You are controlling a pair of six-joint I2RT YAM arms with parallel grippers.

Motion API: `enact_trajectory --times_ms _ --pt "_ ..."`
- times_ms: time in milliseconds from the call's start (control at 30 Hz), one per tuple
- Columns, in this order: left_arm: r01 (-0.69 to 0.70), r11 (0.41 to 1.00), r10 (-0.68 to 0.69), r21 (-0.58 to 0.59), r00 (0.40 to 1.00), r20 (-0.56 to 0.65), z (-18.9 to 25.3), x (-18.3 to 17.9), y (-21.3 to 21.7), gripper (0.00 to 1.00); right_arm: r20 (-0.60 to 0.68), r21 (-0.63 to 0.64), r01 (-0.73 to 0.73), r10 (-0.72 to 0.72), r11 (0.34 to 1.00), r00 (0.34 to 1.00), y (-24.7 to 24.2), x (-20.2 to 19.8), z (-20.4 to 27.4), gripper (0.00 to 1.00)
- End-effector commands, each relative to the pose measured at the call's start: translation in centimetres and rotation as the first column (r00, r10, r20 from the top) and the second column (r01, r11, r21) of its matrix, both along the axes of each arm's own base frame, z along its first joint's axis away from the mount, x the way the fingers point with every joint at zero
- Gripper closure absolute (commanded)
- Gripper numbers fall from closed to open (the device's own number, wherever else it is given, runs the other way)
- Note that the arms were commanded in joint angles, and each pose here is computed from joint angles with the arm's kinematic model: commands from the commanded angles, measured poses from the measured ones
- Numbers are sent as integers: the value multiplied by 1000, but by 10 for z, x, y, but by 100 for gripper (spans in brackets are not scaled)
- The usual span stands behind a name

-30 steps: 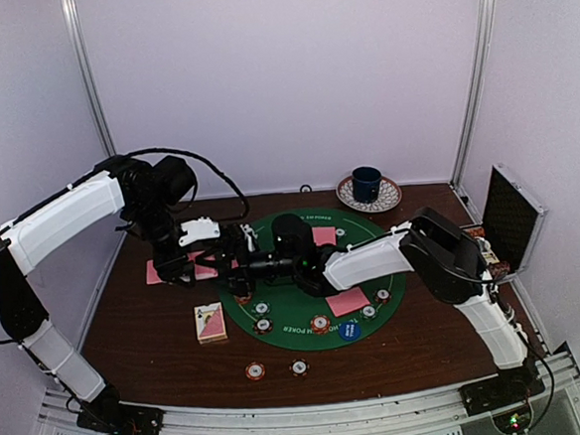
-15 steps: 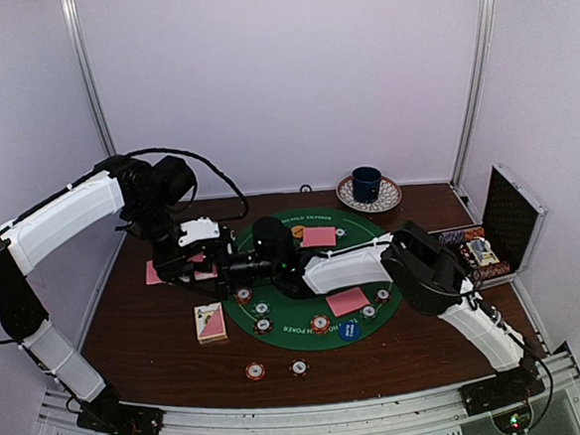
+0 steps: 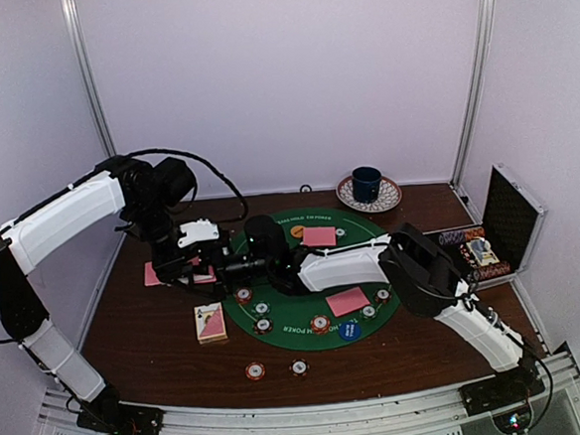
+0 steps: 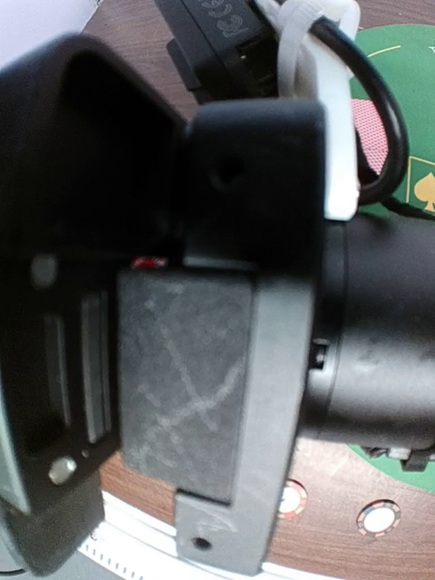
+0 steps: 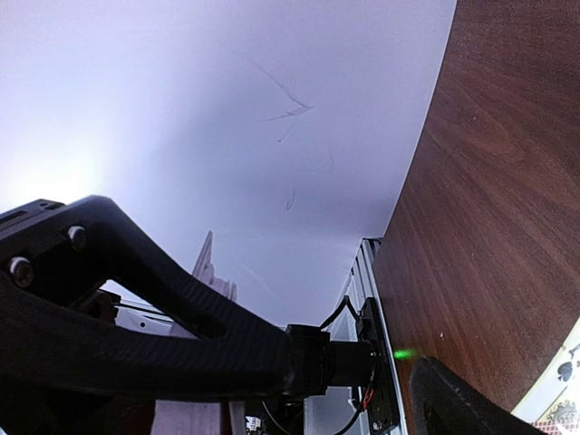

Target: Distribute texas hold em gaming equipment

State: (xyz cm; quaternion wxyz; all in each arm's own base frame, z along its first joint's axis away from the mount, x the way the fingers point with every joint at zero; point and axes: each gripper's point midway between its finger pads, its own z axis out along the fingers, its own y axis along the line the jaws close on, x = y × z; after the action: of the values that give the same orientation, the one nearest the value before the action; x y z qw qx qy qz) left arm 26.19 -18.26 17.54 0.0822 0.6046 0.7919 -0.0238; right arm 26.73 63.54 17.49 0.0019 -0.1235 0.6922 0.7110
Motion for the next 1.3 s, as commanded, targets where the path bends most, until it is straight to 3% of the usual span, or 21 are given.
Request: enact_trajectory --times_ms 0,667,1267 --pt "3 999 -2 -34 1000 25 8 3 -6 100 0 -77 29 -29 997 1000 -7 3 -16 13" --pt "4 1000 -4 -12 999 33 6 2 -1 100 13 -117 55 -54 992 998 -40 8 -25 25" --pt "10 1000 -10 7 1000 24 -1 0 3 100 10 -42 59 -59 997 998 -59 10 6 33"
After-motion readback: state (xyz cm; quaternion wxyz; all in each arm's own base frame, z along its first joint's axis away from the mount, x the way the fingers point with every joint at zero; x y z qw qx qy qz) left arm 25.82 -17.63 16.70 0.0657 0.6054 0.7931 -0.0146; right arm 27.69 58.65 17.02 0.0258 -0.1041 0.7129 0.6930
